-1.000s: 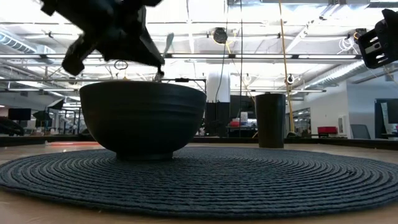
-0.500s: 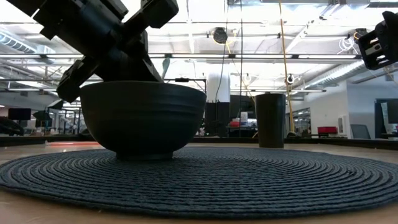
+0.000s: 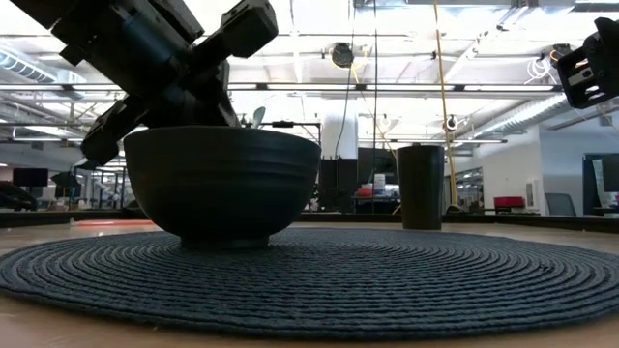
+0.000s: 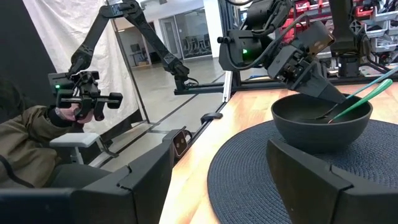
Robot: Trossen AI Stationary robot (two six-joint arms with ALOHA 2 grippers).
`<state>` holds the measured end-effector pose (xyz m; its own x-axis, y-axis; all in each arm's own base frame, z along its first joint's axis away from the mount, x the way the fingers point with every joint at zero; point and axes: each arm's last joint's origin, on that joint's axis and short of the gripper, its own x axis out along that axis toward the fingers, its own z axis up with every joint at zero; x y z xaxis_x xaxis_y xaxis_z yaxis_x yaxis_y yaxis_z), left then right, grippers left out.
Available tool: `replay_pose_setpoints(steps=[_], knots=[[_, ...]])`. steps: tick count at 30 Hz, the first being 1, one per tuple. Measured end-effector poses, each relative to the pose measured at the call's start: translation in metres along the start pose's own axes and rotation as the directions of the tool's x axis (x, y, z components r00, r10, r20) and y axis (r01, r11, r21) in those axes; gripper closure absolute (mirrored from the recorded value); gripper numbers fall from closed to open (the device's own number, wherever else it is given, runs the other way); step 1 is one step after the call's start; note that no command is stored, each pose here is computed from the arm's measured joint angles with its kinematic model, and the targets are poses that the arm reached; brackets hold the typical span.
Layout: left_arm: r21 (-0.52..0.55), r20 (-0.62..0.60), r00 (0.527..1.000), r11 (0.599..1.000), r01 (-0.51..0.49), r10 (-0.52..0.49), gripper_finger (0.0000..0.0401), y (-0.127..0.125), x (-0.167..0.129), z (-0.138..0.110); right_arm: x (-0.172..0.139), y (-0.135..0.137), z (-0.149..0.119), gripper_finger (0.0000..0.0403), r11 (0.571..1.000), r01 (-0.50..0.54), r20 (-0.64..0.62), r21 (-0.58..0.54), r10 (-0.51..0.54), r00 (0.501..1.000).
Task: Pick & Place Utensil
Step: Put the blue fork into the black bowl
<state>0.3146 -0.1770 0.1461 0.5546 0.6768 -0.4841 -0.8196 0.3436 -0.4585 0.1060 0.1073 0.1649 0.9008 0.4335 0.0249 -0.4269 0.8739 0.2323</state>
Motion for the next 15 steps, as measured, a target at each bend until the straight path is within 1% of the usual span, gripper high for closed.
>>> replay_pose_setpoints(steps=[6,15], knots=[[0.006,-0.040,0.999,1.000,-0.021,0.021,0.0393,0.0009,0.0010,-0.0004,0.0000,0.0000,0.0000,0.0152,1.000,0.000,0.000,0.000,0.000,1.000],[0.003,-0.054,0.998,1.000,-0.030,0.030,0.0351,0.0010,0.0021,-0.0002,0.0000,0.0000,0.0000,0.0152,1.000,0.000,0.000,0.000,0.000,1.000]])
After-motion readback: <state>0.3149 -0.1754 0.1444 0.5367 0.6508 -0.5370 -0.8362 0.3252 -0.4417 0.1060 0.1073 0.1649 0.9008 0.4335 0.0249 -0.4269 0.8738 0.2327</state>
